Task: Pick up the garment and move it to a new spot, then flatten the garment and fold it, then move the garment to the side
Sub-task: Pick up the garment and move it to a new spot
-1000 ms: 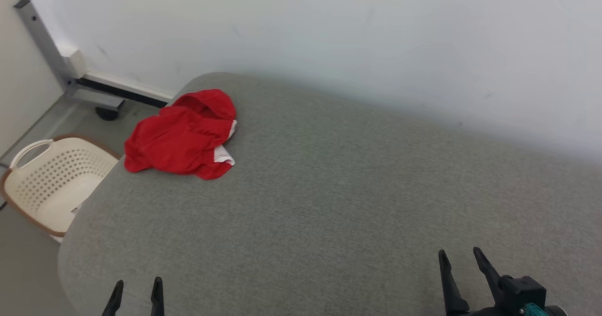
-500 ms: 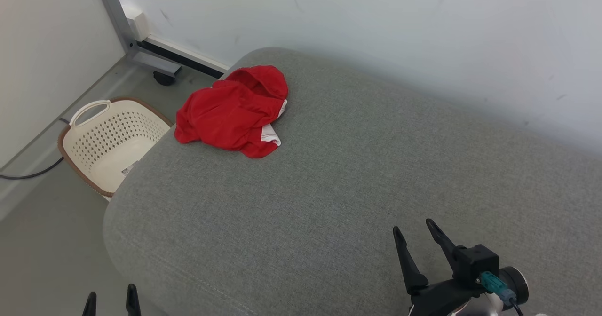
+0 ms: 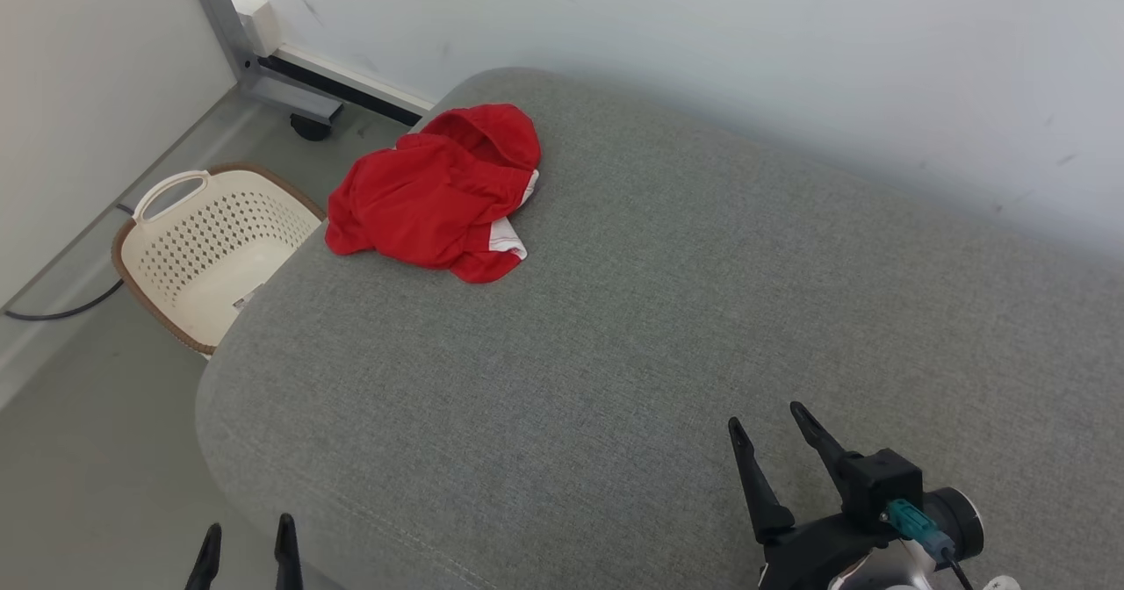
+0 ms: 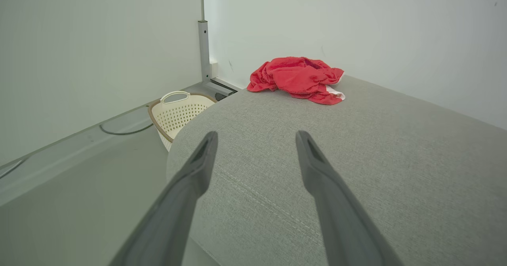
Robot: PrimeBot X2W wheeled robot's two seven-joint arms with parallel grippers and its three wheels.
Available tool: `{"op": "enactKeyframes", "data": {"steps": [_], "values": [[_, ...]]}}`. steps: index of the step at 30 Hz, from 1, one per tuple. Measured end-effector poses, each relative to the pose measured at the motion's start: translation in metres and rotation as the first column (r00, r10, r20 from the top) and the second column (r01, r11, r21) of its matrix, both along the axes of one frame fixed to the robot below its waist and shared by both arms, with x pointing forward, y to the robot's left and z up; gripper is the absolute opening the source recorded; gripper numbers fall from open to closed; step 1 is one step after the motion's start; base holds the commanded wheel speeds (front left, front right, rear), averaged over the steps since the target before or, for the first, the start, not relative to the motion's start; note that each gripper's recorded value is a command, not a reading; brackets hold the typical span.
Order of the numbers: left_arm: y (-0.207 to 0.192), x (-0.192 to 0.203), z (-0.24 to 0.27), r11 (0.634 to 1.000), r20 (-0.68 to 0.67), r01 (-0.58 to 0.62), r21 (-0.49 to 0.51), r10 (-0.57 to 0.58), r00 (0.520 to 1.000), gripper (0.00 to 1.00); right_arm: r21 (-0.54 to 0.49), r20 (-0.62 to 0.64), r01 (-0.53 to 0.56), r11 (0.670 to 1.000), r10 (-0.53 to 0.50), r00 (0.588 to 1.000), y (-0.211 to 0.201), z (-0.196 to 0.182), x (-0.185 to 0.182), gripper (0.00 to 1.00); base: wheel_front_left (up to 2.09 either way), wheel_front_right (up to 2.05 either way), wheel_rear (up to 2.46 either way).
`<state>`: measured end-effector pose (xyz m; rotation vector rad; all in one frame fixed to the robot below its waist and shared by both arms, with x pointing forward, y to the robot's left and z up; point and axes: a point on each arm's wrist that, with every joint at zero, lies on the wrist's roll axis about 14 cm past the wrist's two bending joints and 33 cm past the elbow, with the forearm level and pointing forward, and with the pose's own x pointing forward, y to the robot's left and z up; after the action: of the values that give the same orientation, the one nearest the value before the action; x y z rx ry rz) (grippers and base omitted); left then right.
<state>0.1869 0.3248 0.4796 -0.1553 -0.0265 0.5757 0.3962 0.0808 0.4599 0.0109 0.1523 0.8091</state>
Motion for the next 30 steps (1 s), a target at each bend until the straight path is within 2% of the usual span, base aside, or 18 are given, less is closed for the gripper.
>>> {"op": "enactKeyframes", "data": {"steps": [4, 13, 17, 22, 24, 30], "values": [[0.008, 0.031, 0.002, 0.998, -0.039, 0.066, 0.020, -0.065, 0.997, 1.00, -0.023, 0.001, 0.003, 1.000, -0.003, 1.000, -0.002, -0.003, 0.005, 1.00, 0.00, 0.00, 0.00], [0.013, 0.153, 0.024, 0.967, -0.111, 0.253, 0.012, -0.250, 0.962, 1.00, -0.073, 0.024, 0.004, 0.997, -0.002, 1.000, -0.011, -0.004, 0.023, 1.00, 0.00, 0.00, 0.00], [0.027, 0.192, 0.028, 0.966, -0.136, 0.258, -0.017, -0.258, 0.956, 1.00, -0.084, 0.070, -0.035, 0.996, 0.041, 0.997, -0.006, 0.011, 0.030, 1.00, 0.00, 0.00, 0.00], [0.044, 0.238, 0.024, 0.965, -0.193, 0.258, -0.050, -0.262, 0.945, 1.00, -0.098, 0.111, -0.025, 0.995, 0.036, 0.993, -0.021, 0.021, 0.048, 1.00, 0.00, 0.00, 0.00], [0.048, 0.253, 0.012, 0.963, -0.259, 0.260, -0.065, -0.268, 0.928, 1.00, -0.105, 0.115, -0.006, 0.994, 0.018, 0.993, -0.031, 0.021, 0.055, 1.00, 0.00, 0.00, 0.00], [0.043, 0.296, -0.025, 0.956, -0.330, 0.259, -0.134, -0.290, 0.898, 1.00, -0.148, 0.103, 0.089, 0.985, -0.075, 0.992, -0.073, 0.010, 0.076, 1.00, 0.00, 0.00, 0.00]]}}
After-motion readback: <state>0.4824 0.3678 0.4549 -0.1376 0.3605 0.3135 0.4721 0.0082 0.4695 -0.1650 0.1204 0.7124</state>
